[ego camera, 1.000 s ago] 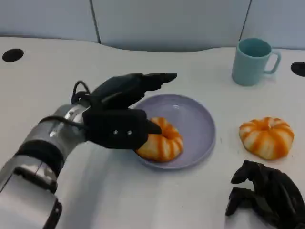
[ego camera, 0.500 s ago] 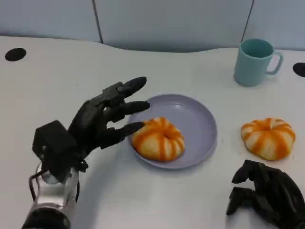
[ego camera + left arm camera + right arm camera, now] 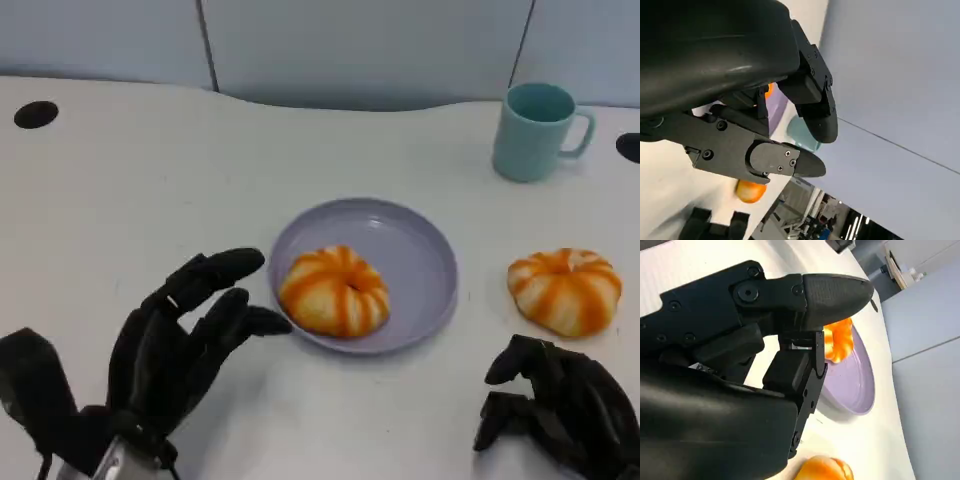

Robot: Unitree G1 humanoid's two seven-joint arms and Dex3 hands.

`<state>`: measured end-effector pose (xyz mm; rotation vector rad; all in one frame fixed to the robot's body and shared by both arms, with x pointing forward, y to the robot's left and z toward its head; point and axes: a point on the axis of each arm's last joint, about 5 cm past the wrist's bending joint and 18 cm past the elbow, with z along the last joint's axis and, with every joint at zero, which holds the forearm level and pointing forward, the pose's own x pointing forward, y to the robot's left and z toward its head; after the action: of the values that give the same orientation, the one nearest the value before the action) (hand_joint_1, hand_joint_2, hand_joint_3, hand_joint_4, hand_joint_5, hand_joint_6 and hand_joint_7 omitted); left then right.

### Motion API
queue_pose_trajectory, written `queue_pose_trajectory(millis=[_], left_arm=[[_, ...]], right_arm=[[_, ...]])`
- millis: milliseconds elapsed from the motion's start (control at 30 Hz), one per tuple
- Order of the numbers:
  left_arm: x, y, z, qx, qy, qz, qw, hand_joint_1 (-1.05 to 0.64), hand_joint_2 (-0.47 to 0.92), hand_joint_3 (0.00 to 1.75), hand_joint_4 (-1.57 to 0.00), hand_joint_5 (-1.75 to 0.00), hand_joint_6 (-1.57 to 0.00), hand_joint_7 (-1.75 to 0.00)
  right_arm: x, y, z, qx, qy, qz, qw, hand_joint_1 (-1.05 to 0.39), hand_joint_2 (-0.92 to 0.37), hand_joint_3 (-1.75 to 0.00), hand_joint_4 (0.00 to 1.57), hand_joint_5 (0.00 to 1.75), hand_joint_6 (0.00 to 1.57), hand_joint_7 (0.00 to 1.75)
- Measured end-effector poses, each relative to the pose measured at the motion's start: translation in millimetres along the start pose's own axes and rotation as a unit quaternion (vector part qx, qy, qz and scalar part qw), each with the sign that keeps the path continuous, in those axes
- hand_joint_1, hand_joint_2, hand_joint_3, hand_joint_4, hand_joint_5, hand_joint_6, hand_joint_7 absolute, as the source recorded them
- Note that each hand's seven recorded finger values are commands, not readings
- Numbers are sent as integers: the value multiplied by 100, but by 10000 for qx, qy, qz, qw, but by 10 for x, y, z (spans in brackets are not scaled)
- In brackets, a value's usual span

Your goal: Grasp the bread from the table and place it into the plate.

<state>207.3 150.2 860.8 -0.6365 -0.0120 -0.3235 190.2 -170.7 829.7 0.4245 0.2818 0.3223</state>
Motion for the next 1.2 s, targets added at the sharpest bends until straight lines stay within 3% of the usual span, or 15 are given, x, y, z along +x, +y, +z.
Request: queue_pose_trajectory(millis=[167, 300, 633, 1200], left_arm=[[-211, 23, -71, -183, 357, 406, 9984, -46, 92, 16, -66, -151, -64, -102], [-326, 21, -110, -335, 453, 796, 9952, -47, 92, 20, -59, -153, -55, -106], [-423, 41, -151, -355, 571, 924, 9935, -50, 92, 18, -60, -153, -52, -113], [-353, 106, -212, -150, 151, 824, 9964, -53, 92, 19, -69, -150, -60, -109]], right_arm=[[-1, 3, 0, -40, -25, -15, 10000, -45, -92, -40, 128, 102, 117, 97], [-4, 4, 0, -32, -20, -14, 10000, -45, -92, -38, 128, 102, 118, 96], [-48, -3, 6, -33, 0, -41, 10000, -46, -92, -37, 129, 101, 119, 96], [-32, -70, 10, -51, -12, -73, 10000, -42, -92, -44, 127, 102, 116, 94]])
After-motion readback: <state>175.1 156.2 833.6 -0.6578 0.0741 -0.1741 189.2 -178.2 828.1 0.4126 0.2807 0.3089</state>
